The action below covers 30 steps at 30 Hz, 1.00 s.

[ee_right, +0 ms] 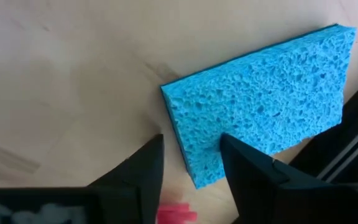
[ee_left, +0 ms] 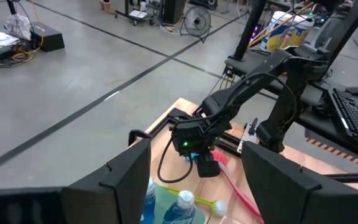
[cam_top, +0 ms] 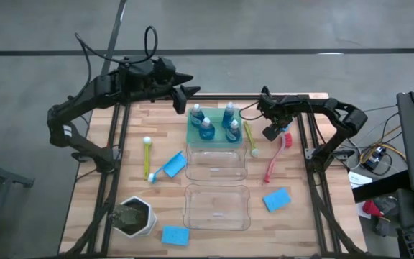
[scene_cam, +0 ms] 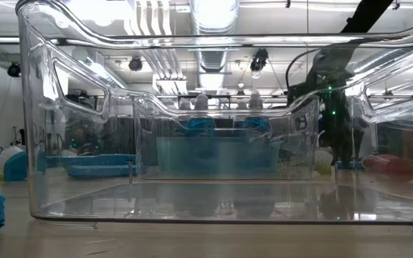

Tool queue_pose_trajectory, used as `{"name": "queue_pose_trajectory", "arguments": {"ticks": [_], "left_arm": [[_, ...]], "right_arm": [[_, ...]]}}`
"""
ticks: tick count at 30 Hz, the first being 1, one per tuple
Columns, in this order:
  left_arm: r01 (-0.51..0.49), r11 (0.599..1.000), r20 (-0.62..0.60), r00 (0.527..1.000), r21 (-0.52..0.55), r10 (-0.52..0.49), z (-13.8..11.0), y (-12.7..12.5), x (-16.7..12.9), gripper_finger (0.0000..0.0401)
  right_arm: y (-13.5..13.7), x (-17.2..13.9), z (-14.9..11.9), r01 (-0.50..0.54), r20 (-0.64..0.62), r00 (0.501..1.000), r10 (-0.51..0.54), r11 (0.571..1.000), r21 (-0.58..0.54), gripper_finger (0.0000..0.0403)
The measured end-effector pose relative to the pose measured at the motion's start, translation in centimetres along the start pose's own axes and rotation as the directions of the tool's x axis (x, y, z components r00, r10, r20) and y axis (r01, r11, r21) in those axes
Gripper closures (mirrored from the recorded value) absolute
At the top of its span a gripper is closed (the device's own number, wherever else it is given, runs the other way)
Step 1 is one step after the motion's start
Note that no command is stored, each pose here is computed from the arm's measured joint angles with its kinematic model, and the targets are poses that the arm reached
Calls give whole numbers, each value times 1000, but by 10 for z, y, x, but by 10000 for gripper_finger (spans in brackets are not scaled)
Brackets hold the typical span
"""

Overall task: Pick & Place Kitchen Sink Supplies
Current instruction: Put the top blue sponge into the top transparent bin

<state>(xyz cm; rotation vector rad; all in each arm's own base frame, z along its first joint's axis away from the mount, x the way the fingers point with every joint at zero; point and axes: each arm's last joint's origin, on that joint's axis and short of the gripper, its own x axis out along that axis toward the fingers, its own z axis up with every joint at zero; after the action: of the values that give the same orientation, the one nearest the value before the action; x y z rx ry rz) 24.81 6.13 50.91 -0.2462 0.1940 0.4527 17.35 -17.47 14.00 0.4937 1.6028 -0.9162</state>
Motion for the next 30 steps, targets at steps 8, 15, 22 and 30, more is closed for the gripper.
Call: {"name": "queue_pose_trajectory", "arguments": {"ticks": [8,15,22,30], "left_arm": [[3,1000,11,1000,-17,-3,0,-1,5,158],[2,1000,10,1000,-17,-2,0,-1,6,158],[9,1000,2,1000,-2,-9,0,-1,6,158],[2,997,-36,999,75,0,-4,0,6,158]], "right_arm": [[-7,2,4,-12,20,1000,11,1000,21,346],[-9,-9,9,-79,-6,997,79,996,30,392],[-18,-48,19,-146,-40,988,147,989,27,394],[-31,-122,30,-413,29,910,413,911,4,394]]}}
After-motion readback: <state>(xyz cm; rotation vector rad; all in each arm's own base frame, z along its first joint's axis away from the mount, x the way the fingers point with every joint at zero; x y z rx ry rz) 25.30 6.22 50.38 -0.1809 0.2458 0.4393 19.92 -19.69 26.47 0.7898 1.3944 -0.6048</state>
